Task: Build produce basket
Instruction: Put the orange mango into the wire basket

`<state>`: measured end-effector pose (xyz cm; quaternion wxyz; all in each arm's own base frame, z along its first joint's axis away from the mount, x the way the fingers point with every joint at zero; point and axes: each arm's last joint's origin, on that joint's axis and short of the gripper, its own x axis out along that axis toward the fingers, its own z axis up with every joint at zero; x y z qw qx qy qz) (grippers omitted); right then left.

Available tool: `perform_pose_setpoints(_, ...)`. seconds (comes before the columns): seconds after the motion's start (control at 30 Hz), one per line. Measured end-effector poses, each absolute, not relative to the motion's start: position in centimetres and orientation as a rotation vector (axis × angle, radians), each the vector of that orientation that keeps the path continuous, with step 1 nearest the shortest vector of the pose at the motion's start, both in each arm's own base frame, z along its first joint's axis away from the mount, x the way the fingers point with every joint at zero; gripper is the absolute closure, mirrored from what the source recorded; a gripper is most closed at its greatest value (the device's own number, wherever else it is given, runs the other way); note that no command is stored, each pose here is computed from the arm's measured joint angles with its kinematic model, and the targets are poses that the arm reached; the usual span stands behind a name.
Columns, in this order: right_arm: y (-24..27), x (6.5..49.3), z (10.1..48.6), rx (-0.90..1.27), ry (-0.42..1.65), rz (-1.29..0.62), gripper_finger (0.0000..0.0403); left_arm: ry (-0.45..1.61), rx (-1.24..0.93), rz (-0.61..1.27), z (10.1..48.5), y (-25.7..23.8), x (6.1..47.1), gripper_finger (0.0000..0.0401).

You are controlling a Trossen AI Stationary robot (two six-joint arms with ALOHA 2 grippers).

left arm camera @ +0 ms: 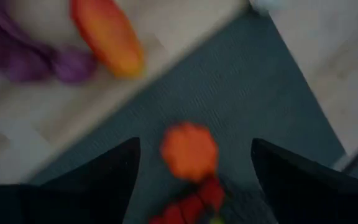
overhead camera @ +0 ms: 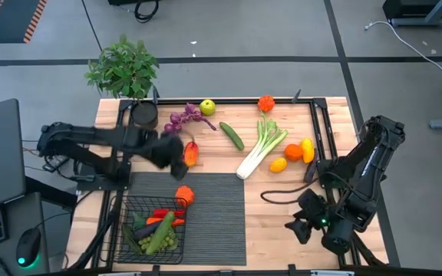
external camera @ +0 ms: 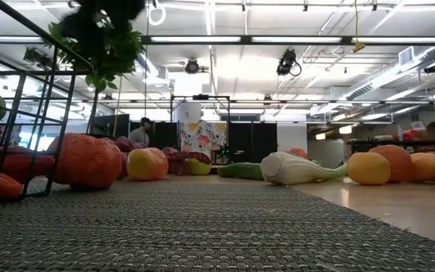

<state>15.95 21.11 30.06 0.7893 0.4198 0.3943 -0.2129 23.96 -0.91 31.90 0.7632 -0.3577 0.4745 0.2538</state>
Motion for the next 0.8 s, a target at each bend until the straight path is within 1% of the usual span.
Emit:
perform_pose_setpoints(0.13,19.9,17.1,30.1,0.935,0.766,-0.544,0.0140,0.974,-0.727,0.582,32.1,2.8,24.2,0.0087)
perform_pose_setpoints(0.37,16.2,20.6,30.0,0.876,0.747,-0.654,0.0140,1.043,-0.703,0.627,30.2,6.3,25.4,0.0087)
perform_pose_setpoints(0.57,11.2,23.9,29.9,0.834,0.793,-0.732,0.0140,1.068,-0.678,0.561,28.4,7.2,27.6,0.0088)
perform_pose_setpoints(0.67,8.6,25.4,30.0,0.812,0.814,-0.718,0.0140,1.053,-0.682,0.551,28.4,7.2,27.7,0.0088)
perform_pose_setpoints(0.8,5.3,26.9,30.3,0.770,0.808,-0.686,0.0140,1.058,-0.692,0.593,28.4,7.2,27.6,0.0088)
